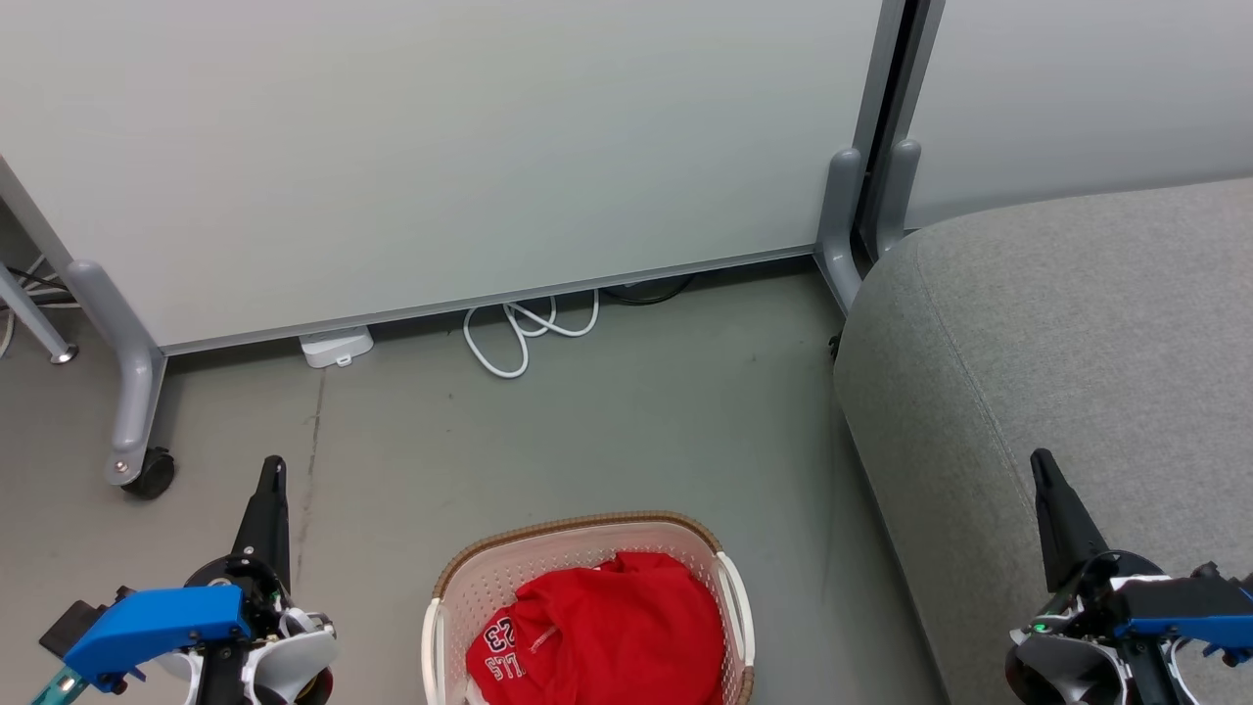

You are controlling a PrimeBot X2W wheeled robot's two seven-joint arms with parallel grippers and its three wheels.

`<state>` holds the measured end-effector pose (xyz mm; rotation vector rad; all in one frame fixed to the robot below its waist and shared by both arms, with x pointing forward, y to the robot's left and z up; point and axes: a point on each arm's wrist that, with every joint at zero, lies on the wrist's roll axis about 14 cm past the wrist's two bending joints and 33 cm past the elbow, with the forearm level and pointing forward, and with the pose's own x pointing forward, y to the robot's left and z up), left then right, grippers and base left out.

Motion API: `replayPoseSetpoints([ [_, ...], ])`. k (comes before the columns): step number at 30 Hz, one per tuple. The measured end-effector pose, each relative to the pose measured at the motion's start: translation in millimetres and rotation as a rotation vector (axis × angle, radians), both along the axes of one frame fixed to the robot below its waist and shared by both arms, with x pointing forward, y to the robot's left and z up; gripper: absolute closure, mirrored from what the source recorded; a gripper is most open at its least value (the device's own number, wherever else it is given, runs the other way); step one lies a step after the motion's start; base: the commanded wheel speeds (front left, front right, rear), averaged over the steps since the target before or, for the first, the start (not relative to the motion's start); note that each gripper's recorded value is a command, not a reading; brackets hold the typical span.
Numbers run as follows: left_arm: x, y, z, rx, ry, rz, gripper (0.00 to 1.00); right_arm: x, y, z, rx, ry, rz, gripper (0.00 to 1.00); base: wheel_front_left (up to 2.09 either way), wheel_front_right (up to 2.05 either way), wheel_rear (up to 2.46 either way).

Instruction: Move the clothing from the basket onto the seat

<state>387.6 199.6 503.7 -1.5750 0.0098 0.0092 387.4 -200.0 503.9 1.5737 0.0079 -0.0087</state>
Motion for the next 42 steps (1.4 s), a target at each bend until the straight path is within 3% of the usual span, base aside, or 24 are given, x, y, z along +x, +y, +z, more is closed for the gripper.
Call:
replayPoseSetpoints([
  [30, 0, 0, 0, 0.000, 0.000, 0.000, 1.00, 0, 0, 0, 0.000, 0.000, 0.000, 1.00, 0.00, 0.00, 0.00],
  [31, 0, 0, 0, 0.000, 0.000, 0.000, 0.00, 0, 0, 0, 0.000, 0.000, 0.000, 0.00, 0.00, 0.00, 0.00],
  [36, -14, -2, -29, -0.014, 0.087, 0.006, 0.00, -11, 1, -25, 0.009, 0.076, -0.004, 0.00, 0.00, 0.00, 0.00],
  [42, -15, -2, -31, 0.030, 0.094, 0.018, 0.00, -11, 0, -27, -0.028, 0.084, -0.018, 0.00, 0.00, 0.00, 0.00],
])
